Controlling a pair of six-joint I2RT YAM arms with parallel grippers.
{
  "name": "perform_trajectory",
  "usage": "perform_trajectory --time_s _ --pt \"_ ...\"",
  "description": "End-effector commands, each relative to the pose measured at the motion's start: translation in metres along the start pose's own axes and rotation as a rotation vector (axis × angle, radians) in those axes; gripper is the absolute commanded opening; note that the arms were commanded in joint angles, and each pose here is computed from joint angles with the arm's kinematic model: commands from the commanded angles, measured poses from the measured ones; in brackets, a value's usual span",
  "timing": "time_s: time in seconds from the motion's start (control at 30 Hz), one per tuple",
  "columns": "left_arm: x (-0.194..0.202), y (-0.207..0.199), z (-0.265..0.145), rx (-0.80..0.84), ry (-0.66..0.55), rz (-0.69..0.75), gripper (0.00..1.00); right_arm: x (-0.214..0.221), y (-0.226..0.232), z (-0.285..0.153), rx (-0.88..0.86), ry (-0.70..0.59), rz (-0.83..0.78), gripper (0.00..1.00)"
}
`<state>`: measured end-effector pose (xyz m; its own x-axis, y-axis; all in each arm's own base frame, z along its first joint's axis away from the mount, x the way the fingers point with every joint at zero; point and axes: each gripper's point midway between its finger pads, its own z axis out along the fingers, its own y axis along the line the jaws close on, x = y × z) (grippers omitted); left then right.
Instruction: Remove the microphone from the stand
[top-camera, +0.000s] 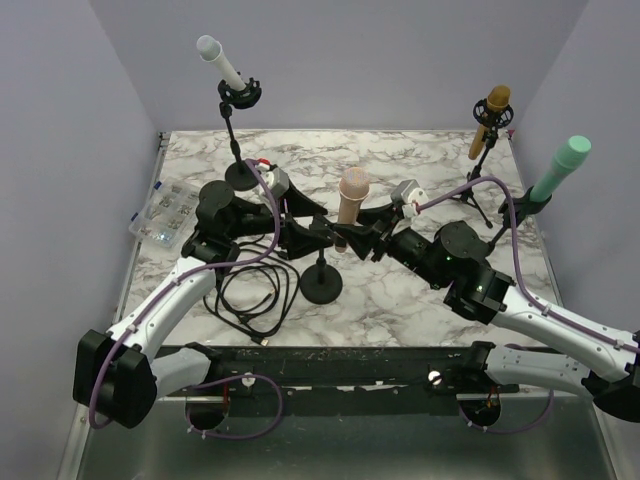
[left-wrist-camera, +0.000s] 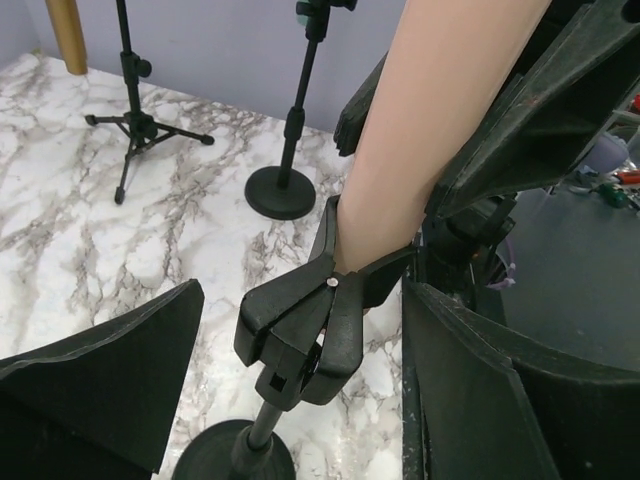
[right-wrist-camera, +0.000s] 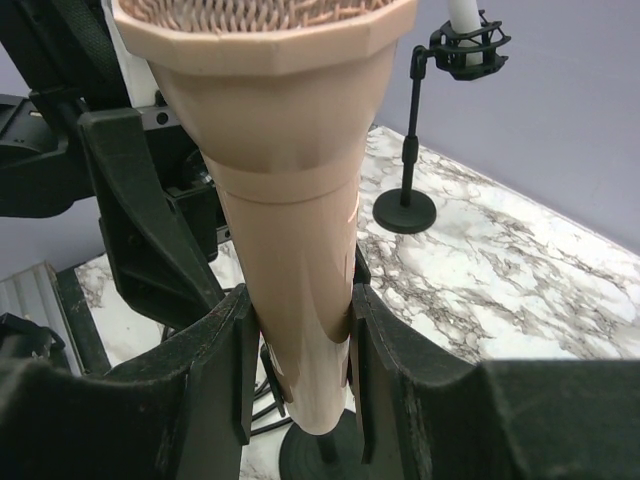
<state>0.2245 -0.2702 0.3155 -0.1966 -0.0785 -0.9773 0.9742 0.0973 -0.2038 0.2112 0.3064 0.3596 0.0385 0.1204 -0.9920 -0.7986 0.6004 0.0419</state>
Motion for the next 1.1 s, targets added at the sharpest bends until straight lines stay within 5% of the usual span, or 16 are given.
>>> perform_trajectory --time_s 0.0,0.13,0.3,0.33,0.4,0.43,1.07 --pt "0.000 -0.008 0.003 0.064 -0.003 0.039 0.82 0.013 0.009 0.001 -0.050 0.042 0.004 0.01" --pt "0.000 -0.007 0.002 0.044 -0.003 0.054 0.81 0.012 0.009 0.003 -0.050 0.042 0.010 0.01" --pt "0.001 -0.006 0.005 0.045 0.017 0.049 0.56 0.013 0.005 0.007 -0.020 0.063 0.009 0.01" --pt "0.002 -0.005 0.005 0.042 0.022 0.048 0.47 0.013 0.003 0.006 -0.011 0.063 0.009 0.01" --pt "0.004 -0.001 0.005 0.027 0.035 0.055 0.09 0.012 0.000 0.004 0.004 0.056 0.011 0.01" --pt "0.005 0.002 0.005 0.007 0.038 0.057 0.00 0.011 -0.001 0.003 0.012 0.051 0.011 0.01" --pt "-0.002 0.037 -0.010 -0.273 0.027 0.119 0.00 -0.019 -0.029 -0.025 0.176 -0.011 0.075 0.01"
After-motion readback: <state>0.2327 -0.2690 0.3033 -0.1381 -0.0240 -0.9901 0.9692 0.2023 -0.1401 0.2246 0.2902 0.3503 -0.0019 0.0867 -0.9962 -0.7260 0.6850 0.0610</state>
